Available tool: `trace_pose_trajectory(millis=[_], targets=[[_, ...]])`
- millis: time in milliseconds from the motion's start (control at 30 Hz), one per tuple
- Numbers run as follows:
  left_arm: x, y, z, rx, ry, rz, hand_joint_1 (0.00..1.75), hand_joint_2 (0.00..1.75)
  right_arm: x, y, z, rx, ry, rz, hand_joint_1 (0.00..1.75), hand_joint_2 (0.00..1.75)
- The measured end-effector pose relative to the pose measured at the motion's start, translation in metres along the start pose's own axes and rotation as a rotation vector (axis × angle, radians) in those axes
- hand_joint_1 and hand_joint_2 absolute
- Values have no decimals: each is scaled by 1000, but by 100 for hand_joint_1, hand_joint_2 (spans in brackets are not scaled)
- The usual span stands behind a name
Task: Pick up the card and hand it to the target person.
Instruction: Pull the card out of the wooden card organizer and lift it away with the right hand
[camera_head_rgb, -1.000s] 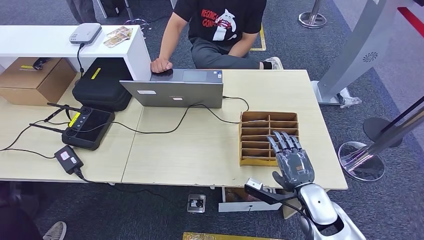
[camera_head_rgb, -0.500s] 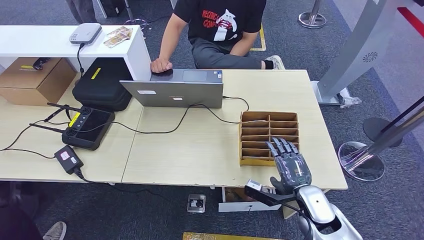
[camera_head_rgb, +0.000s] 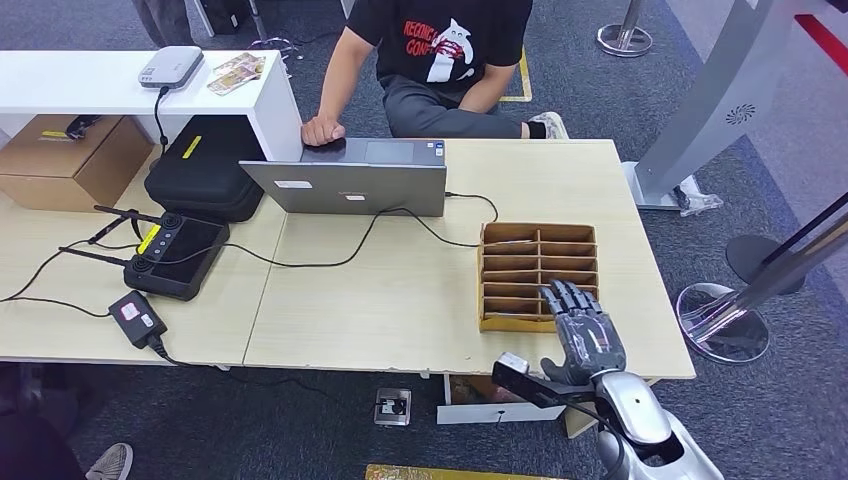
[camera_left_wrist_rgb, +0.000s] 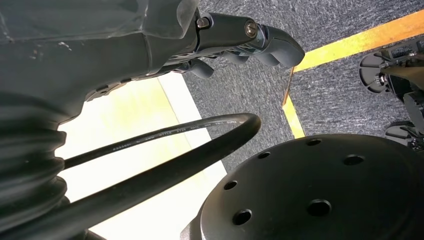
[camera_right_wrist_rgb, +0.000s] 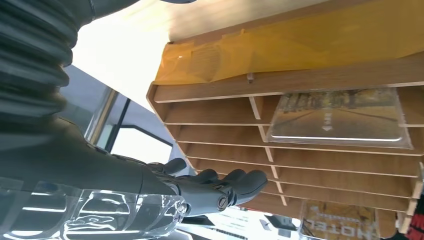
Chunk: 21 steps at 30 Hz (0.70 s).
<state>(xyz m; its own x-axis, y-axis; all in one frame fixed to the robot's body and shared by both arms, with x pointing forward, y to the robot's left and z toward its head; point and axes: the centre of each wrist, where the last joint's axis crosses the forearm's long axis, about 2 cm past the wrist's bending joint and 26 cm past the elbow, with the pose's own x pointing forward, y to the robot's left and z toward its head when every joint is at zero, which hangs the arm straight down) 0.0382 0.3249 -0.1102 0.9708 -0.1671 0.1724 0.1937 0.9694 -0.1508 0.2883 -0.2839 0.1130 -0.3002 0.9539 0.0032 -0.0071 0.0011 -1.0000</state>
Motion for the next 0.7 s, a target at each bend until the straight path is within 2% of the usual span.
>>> trace_pose_trajectory(millis=[433,700], targets=[[0,0,0,0,4,-8,0,175,5,-2,0,-6,37,9,0,175],[1,0,0,-1,7,-15,0,175,17,-5,-7,-22,23,-8,0,175]])
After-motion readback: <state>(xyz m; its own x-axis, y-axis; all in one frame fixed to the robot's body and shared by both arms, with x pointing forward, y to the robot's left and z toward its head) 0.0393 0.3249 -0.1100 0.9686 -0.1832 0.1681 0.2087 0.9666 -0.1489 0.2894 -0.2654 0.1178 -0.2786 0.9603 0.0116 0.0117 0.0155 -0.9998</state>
